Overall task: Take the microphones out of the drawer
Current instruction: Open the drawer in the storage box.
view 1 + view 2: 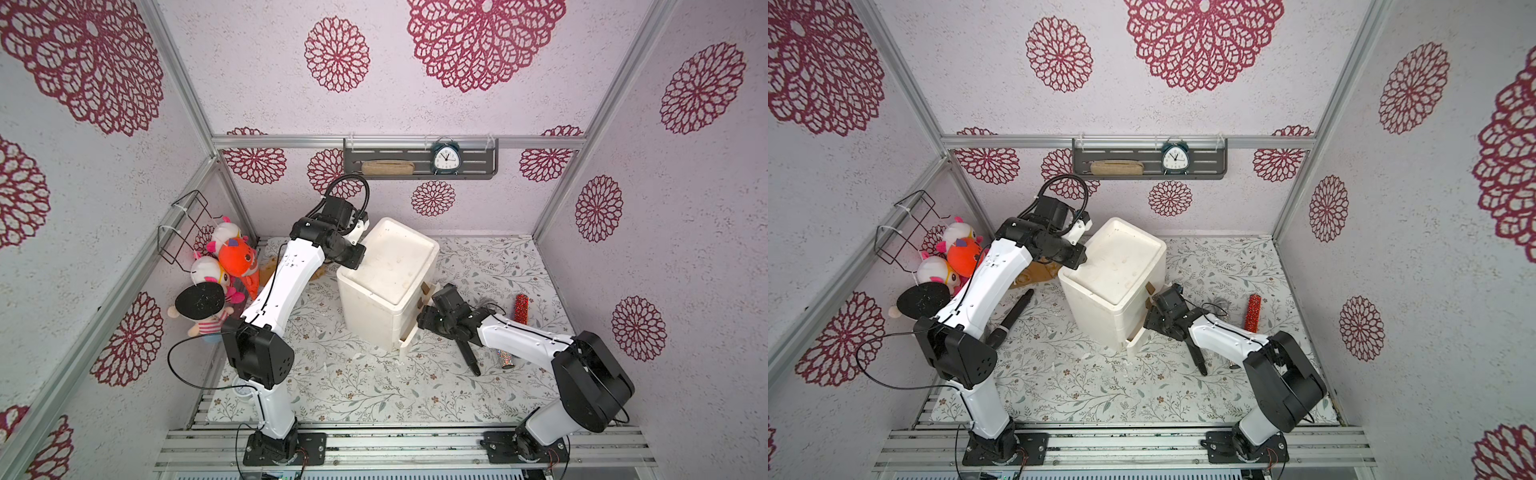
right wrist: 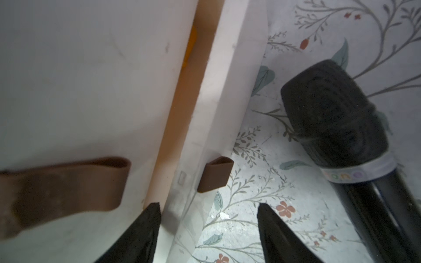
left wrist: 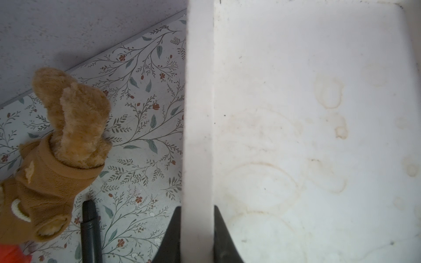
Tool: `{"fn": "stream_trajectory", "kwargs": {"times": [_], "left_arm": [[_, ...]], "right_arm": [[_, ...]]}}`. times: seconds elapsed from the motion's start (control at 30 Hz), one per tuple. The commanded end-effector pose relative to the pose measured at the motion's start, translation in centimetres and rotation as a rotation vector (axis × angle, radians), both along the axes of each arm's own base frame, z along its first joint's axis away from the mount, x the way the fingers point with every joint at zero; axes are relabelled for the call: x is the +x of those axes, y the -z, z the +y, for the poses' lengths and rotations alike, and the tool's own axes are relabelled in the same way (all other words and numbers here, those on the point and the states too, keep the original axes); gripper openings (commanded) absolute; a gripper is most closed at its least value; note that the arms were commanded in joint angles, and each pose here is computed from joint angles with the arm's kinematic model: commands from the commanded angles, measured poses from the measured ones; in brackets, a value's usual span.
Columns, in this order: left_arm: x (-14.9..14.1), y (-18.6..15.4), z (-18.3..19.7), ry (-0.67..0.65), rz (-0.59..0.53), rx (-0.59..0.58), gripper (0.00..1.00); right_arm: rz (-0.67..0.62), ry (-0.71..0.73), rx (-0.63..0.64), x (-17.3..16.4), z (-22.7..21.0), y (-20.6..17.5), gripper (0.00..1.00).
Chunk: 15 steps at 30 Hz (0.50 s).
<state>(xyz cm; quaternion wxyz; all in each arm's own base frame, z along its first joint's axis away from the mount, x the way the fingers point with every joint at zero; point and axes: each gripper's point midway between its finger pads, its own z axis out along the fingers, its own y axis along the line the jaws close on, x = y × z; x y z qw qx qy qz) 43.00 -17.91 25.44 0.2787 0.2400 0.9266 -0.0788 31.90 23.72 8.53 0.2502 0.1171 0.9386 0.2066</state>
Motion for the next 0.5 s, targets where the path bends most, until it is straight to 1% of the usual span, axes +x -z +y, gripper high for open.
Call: {"fn": "stream_trajectory", "kwargs": {"times": [0.0,0.1,0.3,0.47], "left_arm": [[-1.4,2.3,-2.9,0.071,0.086,-0.043,0.00],[-1.4,2.2,-2.8,0.070,0.082,-0.042,0.00],[-1.4,2.0,-2.8,0.070,0.080,-0.040,0.00],[-1.4,1.9,-2.8,0.069,0.077,-0.041,0.00]], "right_arm": [[0.005,0.058,-0.021,0.0,-1.0,0.7,0.68],[0.019,0.058,-0.035,-0.5,-1.4,1.3,0.65],[0.052,0.033,-0.077,-1.4,-2.4,2.7,0.58],[0.062,0.023,-0.115,-1.8,-3.9,2.9,0.56]]}}
